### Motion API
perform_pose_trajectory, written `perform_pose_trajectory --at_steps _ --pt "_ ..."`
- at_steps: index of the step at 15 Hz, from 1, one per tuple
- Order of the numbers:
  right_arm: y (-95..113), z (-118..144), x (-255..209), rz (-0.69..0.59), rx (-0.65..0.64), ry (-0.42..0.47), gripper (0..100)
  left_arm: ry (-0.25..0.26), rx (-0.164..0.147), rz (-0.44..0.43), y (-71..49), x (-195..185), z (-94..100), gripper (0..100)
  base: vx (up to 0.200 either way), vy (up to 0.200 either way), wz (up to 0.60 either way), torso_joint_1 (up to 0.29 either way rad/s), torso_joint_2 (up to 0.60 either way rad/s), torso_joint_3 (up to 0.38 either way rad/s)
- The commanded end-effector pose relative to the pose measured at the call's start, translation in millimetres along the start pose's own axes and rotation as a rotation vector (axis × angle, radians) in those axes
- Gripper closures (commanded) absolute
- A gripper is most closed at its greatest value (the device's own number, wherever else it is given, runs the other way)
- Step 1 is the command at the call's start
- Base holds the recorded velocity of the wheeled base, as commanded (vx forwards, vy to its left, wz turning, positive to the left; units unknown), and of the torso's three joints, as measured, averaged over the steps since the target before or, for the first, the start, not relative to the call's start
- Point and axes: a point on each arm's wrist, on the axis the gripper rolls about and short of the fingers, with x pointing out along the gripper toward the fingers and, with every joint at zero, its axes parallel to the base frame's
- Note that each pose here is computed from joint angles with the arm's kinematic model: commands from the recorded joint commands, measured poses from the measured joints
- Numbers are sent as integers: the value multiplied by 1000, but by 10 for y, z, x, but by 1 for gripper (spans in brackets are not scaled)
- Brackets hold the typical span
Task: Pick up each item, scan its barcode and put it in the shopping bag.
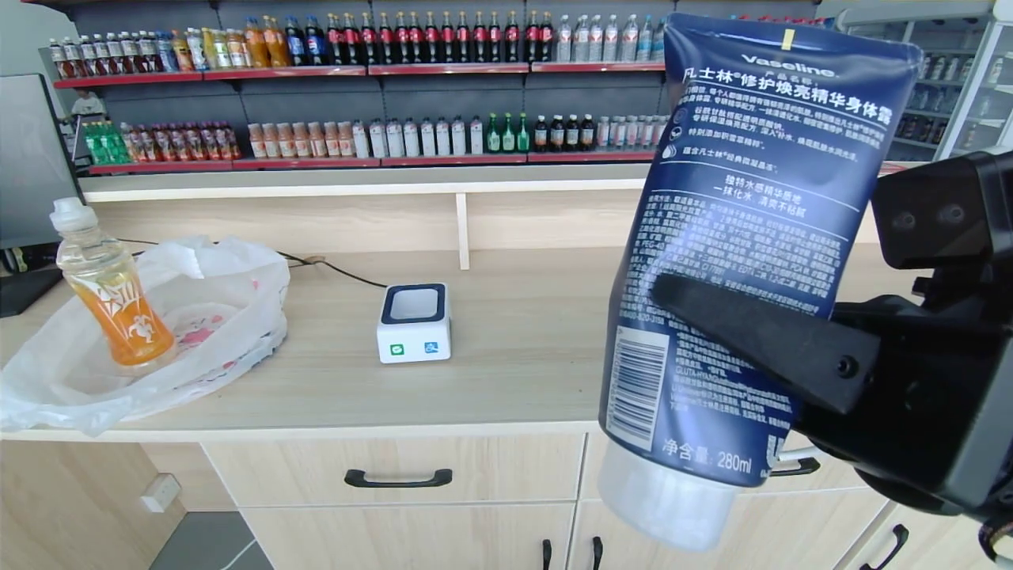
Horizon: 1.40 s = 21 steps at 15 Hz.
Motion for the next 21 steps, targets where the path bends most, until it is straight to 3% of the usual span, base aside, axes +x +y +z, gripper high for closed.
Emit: perform_pose_trajectory --at_steps 1,6,8,11,13,16,17,18,21 --pt "-39 -15 18 -7 -5 5 100 -1 0 0 0 -1 1 0 0 0 0 0 0 0" --pt "-103 -15 -13 -37 -65 6 100 -1 0 0 0 -1 1 0 0 0 0 0 0 0" --pt "-279 -74 -97 -114 -177 34 100 -1 0 0 0 -1 1 0 0 0 0 0 0 0" --pt "-385 -246 -297 -221 -350 103 100 -1 0 2 0 -1 1 0 0 0 0 0 0 0" --pt "-560 -291 -428 -391 -536 117 100 1 0 0 0 1 -3 0 0 0 0 0 0 0" --pt "-701 -34 -437 -664 -719 -21 100 -1 0 0 0 -1 1 0 0 0 0 0 0 0" --pt "-701 -34 -437 -664 -719 -21 100 -1 0 0 0 -1 1 0 0 0 0 0 0 0" --pt "-690 56 -457 -818 -815 -89 100 -1 0 0 0 -1 1 0 0 0 0 0 0 0" --pt "-629 110 -463 -844 -850 -144 100 -1 2 0 0 -1 1 0 0 0 0 0 0 0"
